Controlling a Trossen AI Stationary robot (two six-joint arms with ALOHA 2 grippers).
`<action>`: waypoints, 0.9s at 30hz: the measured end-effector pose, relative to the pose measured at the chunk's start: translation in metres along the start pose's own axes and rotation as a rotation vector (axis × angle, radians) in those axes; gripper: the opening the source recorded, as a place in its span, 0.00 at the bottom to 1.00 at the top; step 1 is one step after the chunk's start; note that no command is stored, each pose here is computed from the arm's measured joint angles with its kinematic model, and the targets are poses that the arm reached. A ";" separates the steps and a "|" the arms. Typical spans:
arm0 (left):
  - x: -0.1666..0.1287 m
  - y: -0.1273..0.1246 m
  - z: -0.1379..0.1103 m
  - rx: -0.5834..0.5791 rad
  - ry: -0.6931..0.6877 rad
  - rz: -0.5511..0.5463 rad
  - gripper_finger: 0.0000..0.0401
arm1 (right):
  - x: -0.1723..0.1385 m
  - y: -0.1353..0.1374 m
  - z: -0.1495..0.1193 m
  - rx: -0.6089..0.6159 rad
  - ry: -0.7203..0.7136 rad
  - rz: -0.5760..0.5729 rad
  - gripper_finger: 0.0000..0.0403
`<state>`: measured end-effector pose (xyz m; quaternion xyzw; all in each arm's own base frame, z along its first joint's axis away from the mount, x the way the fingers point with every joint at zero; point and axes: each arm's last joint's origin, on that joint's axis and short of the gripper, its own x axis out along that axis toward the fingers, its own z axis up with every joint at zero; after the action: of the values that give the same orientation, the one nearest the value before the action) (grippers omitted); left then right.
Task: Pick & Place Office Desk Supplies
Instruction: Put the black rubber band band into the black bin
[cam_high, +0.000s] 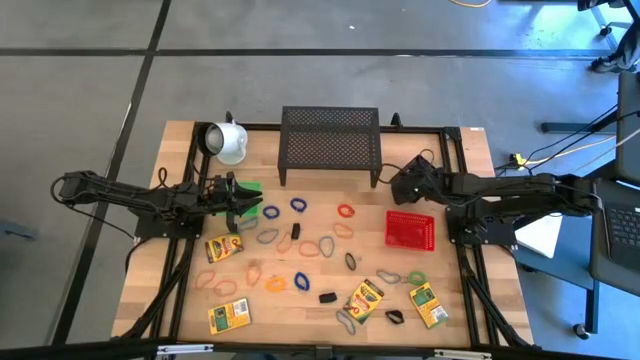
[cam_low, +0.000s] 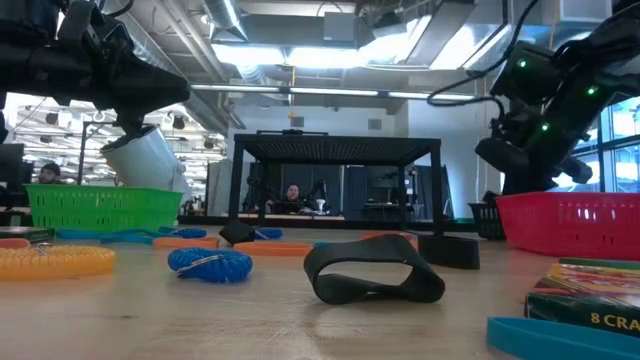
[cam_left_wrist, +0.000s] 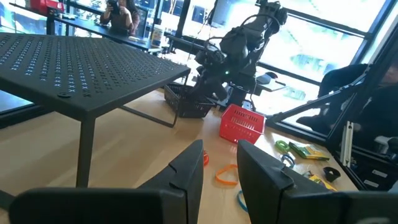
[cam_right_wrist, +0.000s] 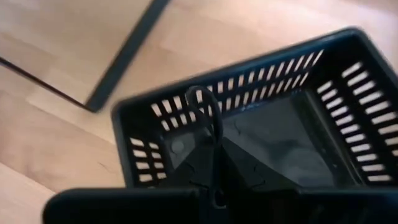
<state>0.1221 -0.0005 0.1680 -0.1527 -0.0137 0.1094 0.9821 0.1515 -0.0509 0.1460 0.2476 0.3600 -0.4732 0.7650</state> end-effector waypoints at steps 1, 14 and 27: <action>0.000 0.000 0.000 0.000 0.000 0.000 0.23 | 0.001 0.000 -0.001 -0.005 0.007 -0.006 0.05; 0.000 0.000 0.000 0.000 0.000 0.000 0.23 | 0.003 0.001 -0.001 -0.013 0.014 -0.014 0.12; 0.000 0.000 0.000 0.000 0.000 0.000 0.23 | 0.003 0.001 -0.001 -0.026 0.014 -0.015 0.40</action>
<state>0.1221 -0.0005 0.1681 -0.1528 -0.0139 0.1094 0.9821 0.1524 -0.0513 0.1429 0.2381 0.3731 -0.4728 0.7619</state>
